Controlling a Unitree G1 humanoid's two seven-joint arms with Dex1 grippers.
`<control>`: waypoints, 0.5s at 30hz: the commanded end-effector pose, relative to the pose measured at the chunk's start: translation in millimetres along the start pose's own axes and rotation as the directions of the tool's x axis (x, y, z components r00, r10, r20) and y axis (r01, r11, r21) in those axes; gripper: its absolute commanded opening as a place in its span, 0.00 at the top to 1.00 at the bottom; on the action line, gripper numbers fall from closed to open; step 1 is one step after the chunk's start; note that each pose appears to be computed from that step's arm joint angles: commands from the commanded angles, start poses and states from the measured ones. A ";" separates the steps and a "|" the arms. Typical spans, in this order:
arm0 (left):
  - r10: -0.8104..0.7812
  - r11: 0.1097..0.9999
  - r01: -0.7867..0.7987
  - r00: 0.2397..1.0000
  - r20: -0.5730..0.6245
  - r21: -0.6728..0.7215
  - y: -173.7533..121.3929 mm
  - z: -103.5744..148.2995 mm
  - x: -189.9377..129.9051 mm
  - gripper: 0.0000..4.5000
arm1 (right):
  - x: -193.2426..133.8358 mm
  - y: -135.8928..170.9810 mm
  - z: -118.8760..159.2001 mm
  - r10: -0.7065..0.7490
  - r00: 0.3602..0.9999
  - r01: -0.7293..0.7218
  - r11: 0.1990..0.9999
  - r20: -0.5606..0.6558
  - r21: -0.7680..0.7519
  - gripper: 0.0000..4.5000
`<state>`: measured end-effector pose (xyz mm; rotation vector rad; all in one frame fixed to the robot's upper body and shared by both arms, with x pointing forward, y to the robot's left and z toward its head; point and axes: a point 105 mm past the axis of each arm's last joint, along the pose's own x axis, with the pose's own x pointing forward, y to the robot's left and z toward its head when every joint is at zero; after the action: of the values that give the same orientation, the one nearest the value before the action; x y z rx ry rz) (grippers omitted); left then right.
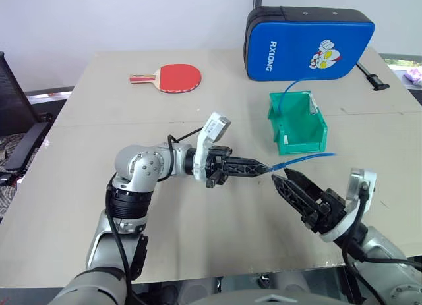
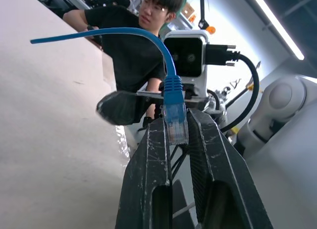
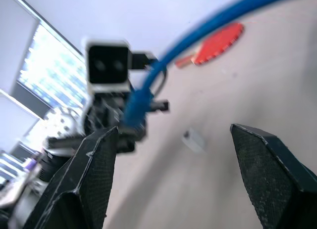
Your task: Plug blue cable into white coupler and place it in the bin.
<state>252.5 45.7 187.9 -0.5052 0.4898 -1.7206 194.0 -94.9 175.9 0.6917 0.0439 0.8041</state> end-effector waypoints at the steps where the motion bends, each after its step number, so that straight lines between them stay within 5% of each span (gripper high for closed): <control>1: -0.054 0.998 0.054 0.998 0.012 0.039 -14.5 4.9 4.7 1.00 | 2.6 13.0 10.7 0.059 0.998 -0.060 0.998 0.038 0.019 0.22; 9: -0.065 0.997 0.064 0.998 0.028 0.039 -16.7 1.9 10.5 1.00 | 9.1 17.6 16.9 0.079 0.996 -0.080 0.996 0.031 0.035 0.22; 15: -0.068 0.997 0.067 0.997 0.032 0.037 -16.7 -0.7 10.4 1.00 | 10.3 16.8 17.9 0.068 0.997 -0.069 0.997 0.030 0.040 0.68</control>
<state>244.2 40.1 186.8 -0.5478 0.4794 -1.7293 199.3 -89.9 192.6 0.7371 0.0473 0.8441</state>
